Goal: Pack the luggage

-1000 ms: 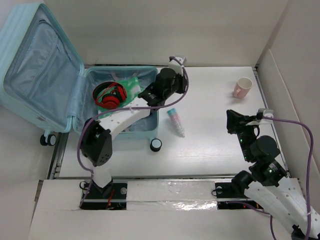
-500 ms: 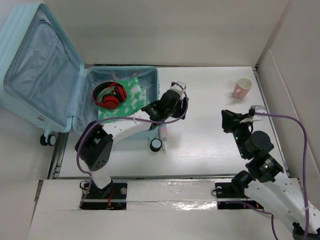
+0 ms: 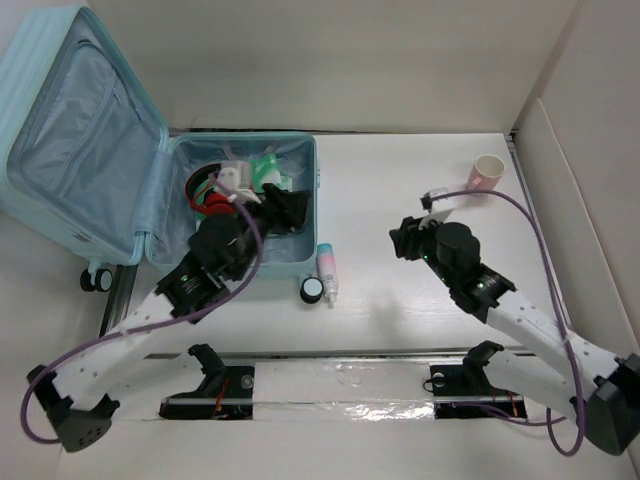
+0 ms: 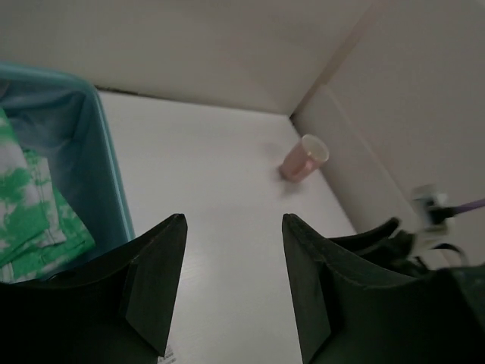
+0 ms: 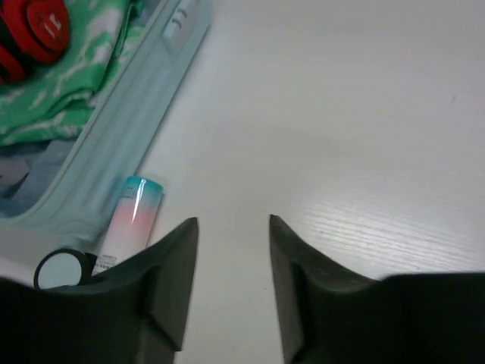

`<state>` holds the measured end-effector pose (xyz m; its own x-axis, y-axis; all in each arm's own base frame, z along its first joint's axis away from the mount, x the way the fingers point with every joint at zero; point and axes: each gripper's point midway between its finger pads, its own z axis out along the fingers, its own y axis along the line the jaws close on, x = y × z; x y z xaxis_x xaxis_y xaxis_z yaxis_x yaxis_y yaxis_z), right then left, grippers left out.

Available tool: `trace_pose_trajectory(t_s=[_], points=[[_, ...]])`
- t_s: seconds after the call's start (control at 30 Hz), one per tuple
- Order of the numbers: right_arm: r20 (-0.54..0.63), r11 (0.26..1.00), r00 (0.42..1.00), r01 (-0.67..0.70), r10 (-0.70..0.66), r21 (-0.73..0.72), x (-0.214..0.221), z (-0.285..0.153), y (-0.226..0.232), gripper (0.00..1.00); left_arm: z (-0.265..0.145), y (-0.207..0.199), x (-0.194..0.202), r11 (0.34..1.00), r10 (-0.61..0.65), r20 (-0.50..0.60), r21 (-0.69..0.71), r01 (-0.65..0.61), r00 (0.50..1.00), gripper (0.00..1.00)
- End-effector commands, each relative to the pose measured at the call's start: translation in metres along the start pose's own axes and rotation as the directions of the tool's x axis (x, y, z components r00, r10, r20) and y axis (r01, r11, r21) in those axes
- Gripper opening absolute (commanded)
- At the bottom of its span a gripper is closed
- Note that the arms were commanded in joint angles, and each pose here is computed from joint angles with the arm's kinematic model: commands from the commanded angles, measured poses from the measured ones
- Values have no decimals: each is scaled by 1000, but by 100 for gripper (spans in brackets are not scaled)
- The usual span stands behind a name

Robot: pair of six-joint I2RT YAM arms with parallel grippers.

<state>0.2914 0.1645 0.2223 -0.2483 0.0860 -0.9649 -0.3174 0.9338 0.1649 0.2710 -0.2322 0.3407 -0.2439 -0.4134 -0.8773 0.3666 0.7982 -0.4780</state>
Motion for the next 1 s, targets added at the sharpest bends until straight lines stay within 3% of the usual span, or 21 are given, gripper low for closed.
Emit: trace_pose_trajectory(t_s=[0.0, 0.17, 0.27, 0.53, 0.77, 0.97], points=[[11, 987, 1000, -21, 23, -158, -15, 17, 36, 52, -16, 5, -8, 1000, -3, 17, -1, 3, 1000, 50], [-137, 961, 990, -77, 41, -266, 41, 52, 86, 74, -50, 13, -9, 998, 60, -54, 10, -60, 997, 54], [-190, 961, 981, -97, 47, -261, 65, 70, 99, 78, -66, 27, -14, 994, 103, -49, -26, -104, 993, 56], [-290, 938, 954, -162, 71, -306, 107, 98, 137, 76, -83, 53, -24, 990, 129, 72, -64, -125, 989, 56], [-364, 919, 925, -235, 111, -316, 135, 114, 151, 69, -78, 52, -8, 983, 179, 16, -34, -178, 984, 56], [-359, 914, 923, -260, 140, -311, 140, 118, 152, 61, -84, 52, -14, 985, 169, 48, -29, -167, 985, 56]])
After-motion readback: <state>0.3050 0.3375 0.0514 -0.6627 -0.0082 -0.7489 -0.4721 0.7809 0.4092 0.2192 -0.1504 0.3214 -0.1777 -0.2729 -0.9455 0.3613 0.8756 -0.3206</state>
